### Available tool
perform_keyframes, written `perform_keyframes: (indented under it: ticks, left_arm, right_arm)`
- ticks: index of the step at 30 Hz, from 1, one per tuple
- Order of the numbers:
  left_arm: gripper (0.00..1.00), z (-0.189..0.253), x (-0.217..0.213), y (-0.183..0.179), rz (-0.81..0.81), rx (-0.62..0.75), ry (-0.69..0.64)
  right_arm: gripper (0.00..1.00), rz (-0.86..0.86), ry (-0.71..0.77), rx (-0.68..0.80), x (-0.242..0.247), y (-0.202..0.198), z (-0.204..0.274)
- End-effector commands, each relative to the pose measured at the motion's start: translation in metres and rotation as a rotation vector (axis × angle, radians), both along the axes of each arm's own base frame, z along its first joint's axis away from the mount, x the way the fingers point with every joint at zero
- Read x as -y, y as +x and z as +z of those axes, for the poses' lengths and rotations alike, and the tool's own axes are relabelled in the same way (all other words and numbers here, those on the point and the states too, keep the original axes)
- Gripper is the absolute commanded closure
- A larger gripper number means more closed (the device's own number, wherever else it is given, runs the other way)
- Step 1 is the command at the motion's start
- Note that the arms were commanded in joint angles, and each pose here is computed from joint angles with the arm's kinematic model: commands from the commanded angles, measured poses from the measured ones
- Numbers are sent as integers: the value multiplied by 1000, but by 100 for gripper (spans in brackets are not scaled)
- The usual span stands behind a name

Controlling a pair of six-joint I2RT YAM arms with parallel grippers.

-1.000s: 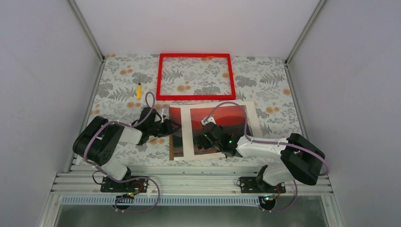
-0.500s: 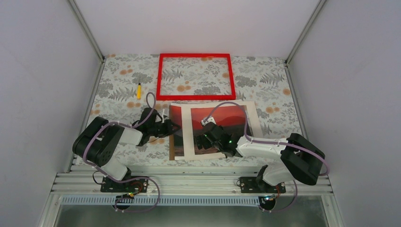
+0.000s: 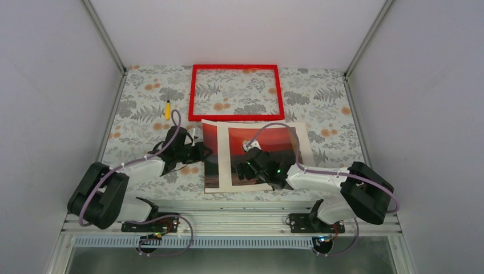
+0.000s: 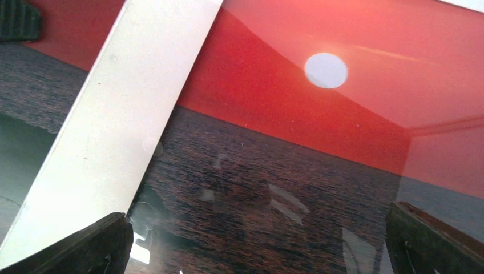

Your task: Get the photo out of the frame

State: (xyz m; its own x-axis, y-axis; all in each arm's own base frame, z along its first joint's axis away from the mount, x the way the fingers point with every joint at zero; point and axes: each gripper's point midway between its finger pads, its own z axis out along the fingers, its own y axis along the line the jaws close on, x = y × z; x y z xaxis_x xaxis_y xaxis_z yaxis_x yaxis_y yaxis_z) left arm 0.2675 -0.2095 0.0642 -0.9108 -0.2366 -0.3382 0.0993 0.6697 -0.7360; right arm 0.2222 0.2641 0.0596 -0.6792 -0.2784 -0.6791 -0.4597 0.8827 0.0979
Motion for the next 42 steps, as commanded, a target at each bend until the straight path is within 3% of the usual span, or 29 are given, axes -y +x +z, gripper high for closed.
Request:
perform_keyframes:
  ticks: [1, 19, 42]
  left_arm:
    - [98, 4, -18, -6, 17, -7, 124]
    - [97, 75, -113, -30, 228, -22, 542]
    - [98, 229, -181, -43, 409, 120, 791]
  right_arm:
    - [0, -11, 37, 43, -2, 4, 17]
    - [0, -10, 86, 65, 7, -2, 30]
    - [0, -17, 99, 84, 13, -4, 35]
